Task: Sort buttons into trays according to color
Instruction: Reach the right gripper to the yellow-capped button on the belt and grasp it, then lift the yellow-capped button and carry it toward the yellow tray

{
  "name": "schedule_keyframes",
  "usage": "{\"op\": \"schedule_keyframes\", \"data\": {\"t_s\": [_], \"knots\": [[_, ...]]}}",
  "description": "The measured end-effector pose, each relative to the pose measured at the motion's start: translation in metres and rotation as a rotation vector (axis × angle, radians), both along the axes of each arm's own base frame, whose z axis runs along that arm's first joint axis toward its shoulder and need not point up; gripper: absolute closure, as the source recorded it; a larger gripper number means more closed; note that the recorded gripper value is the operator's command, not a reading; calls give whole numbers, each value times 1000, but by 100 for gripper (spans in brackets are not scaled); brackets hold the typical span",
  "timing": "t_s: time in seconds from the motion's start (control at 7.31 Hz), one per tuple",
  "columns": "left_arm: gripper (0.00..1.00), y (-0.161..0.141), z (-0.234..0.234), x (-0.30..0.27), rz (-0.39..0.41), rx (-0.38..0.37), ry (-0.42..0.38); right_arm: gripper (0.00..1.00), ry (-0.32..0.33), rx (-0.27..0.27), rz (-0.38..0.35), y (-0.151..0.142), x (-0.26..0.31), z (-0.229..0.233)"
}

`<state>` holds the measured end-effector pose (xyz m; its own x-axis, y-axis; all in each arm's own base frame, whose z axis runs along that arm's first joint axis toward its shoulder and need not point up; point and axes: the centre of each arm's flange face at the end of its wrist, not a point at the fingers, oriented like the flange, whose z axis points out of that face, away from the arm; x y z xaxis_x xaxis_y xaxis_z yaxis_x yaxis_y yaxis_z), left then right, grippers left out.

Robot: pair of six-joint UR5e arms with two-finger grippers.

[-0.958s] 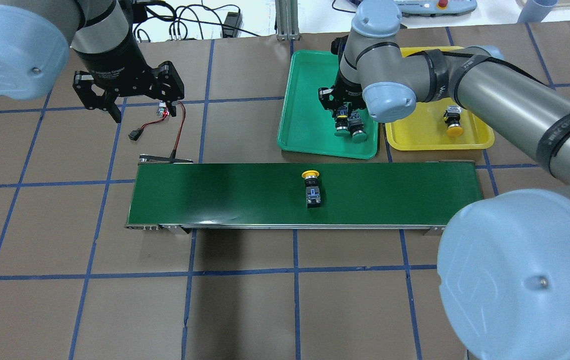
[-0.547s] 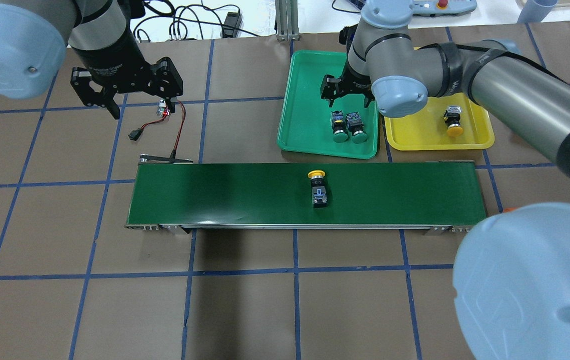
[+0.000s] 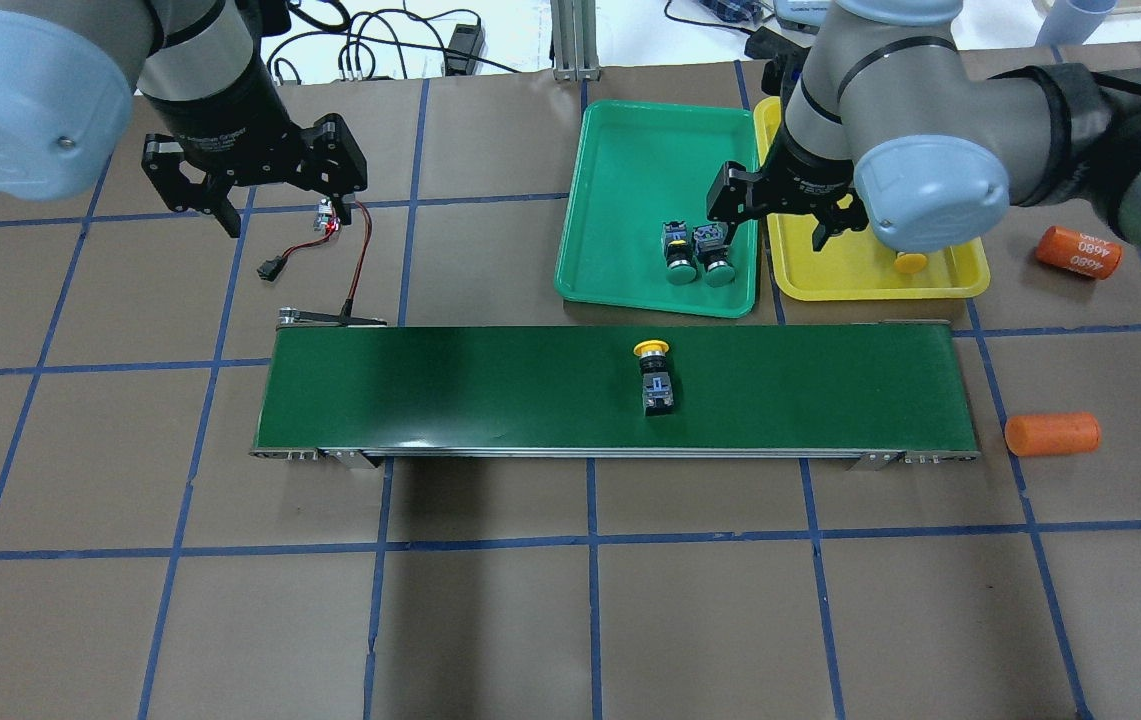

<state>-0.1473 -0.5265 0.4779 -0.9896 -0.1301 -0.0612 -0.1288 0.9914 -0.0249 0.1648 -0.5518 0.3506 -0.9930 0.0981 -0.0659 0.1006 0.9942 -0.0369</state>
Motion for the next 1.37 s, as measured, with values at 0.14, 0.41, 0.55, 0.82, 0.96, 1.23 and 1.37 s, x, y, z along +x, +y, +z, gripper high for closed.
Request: {"op": "schedule_keyframes", "data": {"t_s": [0.14,0.41,0.55,0.82,0.96,1.23,1.37], "knots": [[0,0,0,0,0,-1,0,0,3,19,0,19,-1,-3],[0,1,0,0,0,0,0,0,5,34,16,33,7,-19],[0,1,0,0,1,1,0,0,12,48,39,37,19,-29],[0,1,0,0,0,0,-1,0,17,69,68,41,34,-41],[0,1,0,0,-1,1,-1,0,12,83,74,43,37,-46],[0,1,-1,0,0,1,-1,0,5,111,86,44,42,-59],[0,1,0,0,0,0,0,0,4,122,94,45,47,-65]]}}
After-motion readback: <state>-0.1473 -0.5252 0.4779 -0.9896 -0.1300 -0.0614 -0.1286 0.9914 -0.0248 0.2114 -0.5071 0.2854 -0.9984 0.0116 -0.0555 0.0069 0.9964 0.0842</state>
